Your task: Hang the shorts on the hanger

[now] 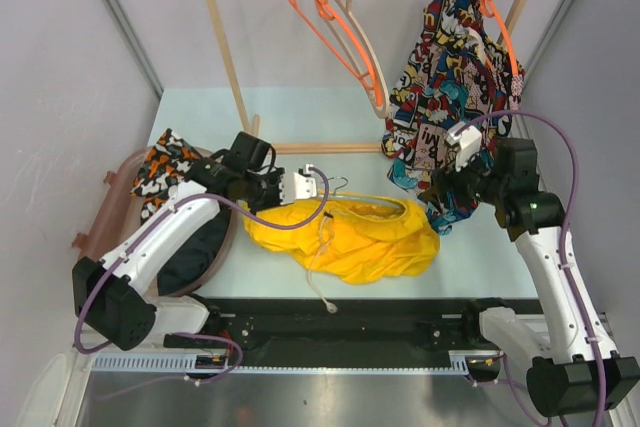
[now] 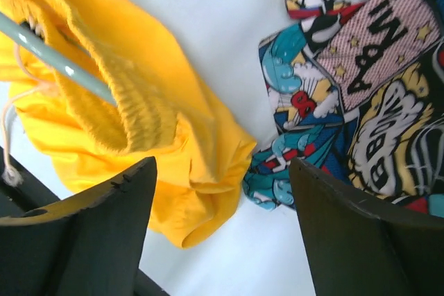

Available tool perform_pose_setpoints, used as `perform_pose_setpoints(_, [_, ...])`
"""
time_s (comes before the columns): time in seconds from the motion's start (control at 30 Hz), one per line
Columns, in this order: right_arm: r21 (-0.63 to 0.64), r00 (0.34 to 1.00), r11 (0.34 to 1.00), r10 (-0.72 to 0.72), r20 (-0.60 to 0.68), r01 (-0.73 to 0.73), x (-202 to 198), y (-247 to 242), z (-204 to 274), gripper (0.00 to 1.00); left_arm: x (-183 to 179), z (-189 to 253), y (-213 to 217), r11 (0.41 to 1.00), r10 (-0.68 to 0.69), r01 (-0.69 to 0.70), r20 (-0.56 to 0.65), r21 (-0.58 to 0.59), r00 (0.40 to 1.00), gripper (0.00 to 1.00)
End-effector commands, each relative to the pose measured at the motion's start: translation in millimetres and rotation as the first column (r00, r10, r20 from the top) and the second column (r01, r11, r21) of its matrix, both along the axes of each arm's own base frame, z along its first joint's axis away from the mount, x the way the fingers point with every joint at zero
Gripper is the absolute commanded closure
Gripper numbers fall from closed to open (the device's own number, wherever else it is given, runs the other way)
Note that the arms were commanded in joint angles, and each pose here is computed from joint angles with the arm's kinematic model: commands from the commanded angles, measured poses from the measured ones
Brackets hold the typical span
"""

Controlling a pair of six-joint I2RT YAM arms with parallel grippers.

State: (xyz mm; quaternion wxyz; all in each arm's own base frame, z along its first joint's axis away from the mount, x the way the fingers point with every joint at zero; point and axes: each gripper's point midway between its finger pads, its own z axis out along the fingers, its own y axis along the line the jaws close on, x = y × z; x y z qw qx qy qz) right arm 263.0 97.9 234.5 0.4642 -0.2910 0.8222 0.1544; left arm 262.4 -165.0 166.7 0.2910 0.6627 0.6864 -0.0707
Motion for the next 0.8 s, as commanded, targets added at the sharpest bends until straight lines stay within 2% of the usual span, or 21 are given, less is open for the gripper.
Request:
perform_pose_setpoints(0.0, [0.034, 0.976, 0.987, 0.151, 0.158, -0.159, 3.1, 20.8, 52.0, 0.20, -2.5, 47.0, -9.8, 0.994, -0.044, 0.050, 0.073, -0.092, 0.996, 1.00])
perform_pose_setpoints(0.2, [0.065, 0.860, 0.889, 0.417, 0.295, -0.454, -28.6, 84.6, 86.0, 0.23, -9.6, 79.6, -26.6, 0.976, -0.100, 0.115, 0.089, -0.183, 0.991, 1.00])
perform_pose_setpoints(0.47, [-0.012, 0.747, 0.793, 0.580, 0.326, -0.610, -44.0, 135.8, 78.6, 0.26, -24.5, 107.2, -42.2, 0.940, -0.180, 0.202, 0.106, -0.274, 0.978, 1.00])
perform_pose_setpoints(0.57, [-0.021, 0.715, 0.759, 0.622, 0.318, -0.651, -51.6, 148.7, 73.8, 0.33, -28.8, 112.7, -45.7, 0.933, -0.197, 0.217, 0.099, -0.287, 0.975, 1.00])
perform_pose_setpoints(0.6, [-0.024, 0.710, 0.753, 0.631, 0.312, -0.658, -53.4, 151.2, 71.7, 0.40, -29.1, 114.7, -45.9, 0.931, -0.198, 0.219, 0.101, -0.291, 0.975, 1.00])
perform_pose_setpoints(0.67, [-0.031, 0.700, 0.738, 0.651, 0.296, -0.674, -59.6, 155.8, 67.1, 0.48, -32.9, 117.6, -47.7, 0.925, -0.211, 0.231, 0.098, -0.303, 0.972, 1.00])
perform_pose_setpoints(0.7, [-0.033, 0.698, 0.735, 0.656, 0.285, -0.677, -61.5, 156.5, 64.1, 0.56, -34.0, 118.6, -47.7, 0.922, -0.214, 0.235, 0.099, -0.307, 0.972, 1.00])
perform_pose_setpoints(0.73, [-0.035, 0.702, 0.736, 0.657, 0.276, -0.676, -62.3, 155.9, 62.5, 0.60, -35.7, 119.8, -48.2, 0.919, -0.219, 0.240, 0.101, -0.313, 0.971, 1.00])
perform_pose_setpoints(0.77, [-0.032, 0.707, 0.737, 0.658, 0.261, -0.675, -64.4, 154.2, 59.5, 0.72, -37.9, 121.9, -48.9, 0.915, -0.225, 0.247, 0.105, -0.319, 0.969, 1.00])
